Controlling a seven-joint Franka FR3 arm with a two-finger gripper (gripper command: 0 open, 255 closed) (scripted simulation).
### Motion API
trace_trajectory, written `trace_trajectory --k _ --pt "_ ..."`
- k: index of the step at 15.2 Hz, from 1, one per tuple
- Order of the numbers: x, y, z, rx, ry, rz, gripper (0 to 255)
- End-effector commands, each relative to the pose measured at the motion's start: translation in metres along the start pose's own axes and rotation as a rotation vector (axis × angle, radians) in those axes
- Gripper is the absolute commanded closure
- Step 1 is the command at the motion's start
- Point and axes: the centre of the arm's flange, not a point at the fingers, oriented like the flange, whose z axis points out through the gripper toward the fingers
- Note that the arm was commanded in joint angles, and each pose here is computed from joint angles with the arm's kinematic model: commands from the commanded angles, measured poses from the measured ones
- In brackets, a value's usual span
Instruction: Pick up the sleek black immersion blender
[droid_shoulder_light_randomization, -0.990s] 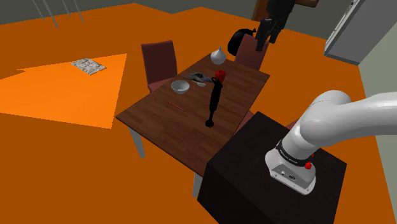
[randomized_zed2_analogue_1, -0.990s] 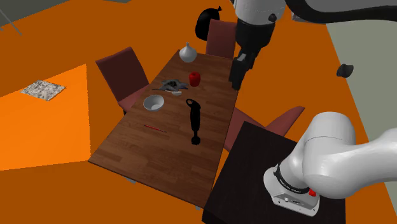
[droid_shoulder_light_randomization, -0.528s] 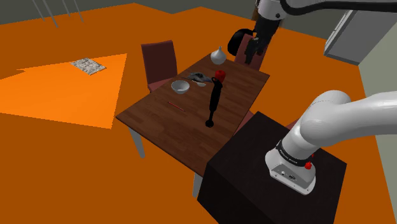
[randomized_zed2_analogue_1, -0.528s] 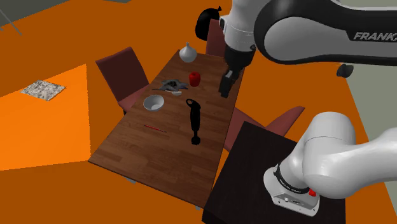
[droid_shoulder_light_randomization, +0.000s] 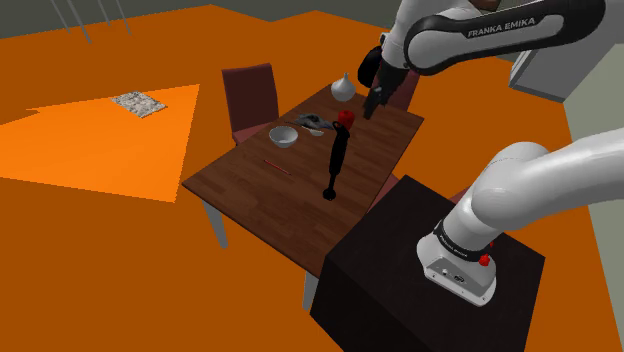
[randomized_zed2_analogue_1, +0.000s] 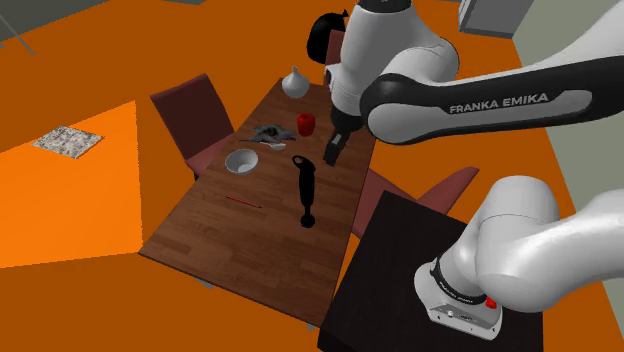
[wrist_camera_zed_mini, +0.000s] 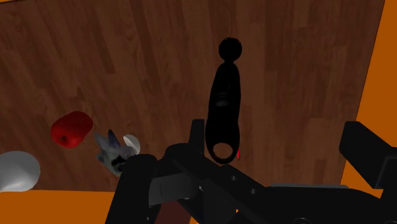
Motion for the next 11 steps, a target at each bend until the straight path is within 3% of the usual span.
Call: trace_trajectory --k 1,11 --pt "0.007 0.006 0.022 0.0 0.028 -0.013 0" --pt "0.055 0.028 0.135 0.005 0.142 -0.074 0"
